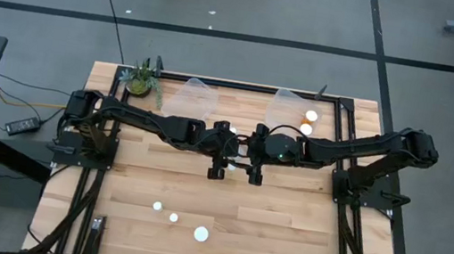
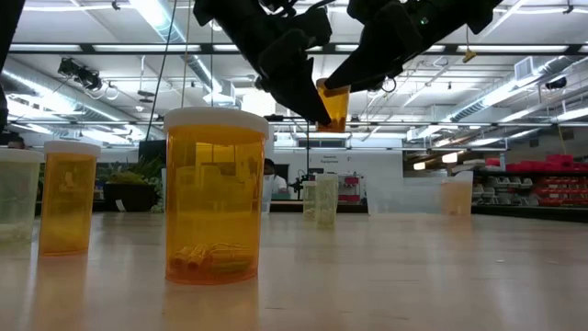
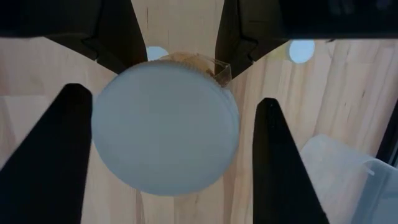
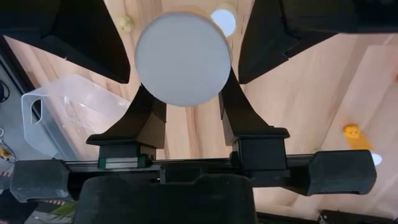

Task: Pick and place medicine bottles into bin by pill shape (circle, oval)
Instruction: Put the large orange capsule bottle into the right transparent bin, then put the small yellow tablet bottle into the left transparent bin

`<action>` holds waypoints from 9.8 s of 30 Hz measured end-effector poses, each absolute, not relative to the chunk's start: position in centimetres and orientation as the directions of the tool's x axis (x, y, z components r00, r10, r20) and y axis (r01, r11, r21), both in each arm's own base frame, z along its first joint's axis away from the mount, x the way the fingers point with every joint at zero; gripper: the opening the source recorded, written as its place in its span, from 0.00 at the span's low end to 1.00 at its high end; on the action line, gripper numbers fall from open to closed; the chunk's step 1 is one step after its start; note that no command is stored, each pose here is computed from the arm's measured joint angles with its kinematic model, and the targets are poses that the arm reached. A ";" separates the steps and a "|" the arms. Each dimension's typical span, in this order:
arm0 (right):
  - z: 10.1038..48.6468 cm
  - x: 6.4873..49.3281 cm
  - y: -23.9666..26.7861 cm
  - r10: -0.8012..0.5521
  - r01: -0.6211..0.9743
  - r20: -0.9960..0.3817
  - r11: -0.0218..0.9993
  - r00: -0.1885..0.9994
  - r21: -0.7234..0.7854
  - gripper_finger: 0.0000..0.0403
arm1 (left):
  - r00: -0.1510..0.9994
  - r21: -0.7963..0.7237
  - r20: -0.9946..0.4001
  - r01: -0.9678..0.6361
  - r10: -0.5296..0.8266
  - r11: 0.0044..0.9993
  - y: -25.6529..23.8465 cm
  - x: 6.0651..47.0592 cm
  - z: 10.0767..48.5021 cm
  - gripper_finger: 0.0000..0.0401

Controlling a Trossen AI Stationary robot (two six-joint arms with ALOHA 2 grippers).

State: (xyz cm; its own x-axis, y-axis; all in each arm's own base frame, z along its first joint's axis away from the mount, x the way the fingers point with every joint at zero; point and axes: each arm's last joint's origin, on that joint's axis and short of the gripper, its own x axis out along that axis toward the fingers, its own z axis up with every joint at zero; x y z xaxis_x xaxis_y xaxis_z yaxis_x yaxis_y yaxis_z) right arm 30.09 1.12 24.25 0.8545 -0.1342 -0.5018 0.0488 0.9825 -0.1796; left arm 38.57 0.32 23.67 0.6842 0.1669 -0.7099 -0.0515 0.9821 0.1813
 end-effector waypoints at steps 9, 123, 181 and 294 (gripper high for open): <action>24.2 30.1 1.1 -0.135 0.051 -0.506 0.983 0.852 -0.176 0.63 | 0.684 0.181 -0.710 -0.052 0.167 0.982 0.3 38.6 23.7 0.44; 16.4 18.4 -21.2 -0.517 0.672 -0.657 0.740 0.549 -0.020 0.60 | 0.547 0.193 -0.819 -0.023 0.173 0.981 -1.5 34.6 25.6 0.41; 25.3 21.3 -7.2 -0.385 0.398 -0.434 0.915 0.814 -0.064 0.71 | 0.495 0.211 -0.838 -0.093 0.229 0.973 1.1 36.8 22.1 0.47; 30.1 15.3 -4.9 -0.400 0.378 -0.240 0.916 0.885 -0.132 0.71 | 0.481 0.076 -0.760 -0.601 0.436 0.796 20.1 27.3 19.5 0.32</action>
State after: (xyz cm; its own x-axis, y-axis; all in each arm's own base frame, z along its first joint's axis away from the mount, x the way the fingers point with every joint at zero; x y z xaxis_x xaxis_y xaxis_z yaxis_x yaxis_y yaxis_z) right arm 15.30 -4.86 30.07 0.8848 -0.3996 -0.2396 0.3780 0.9163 -0.1320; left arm 27.25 20.13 19.49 0.4814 0.4365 -0.7601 -0.6009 0.7956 0.0763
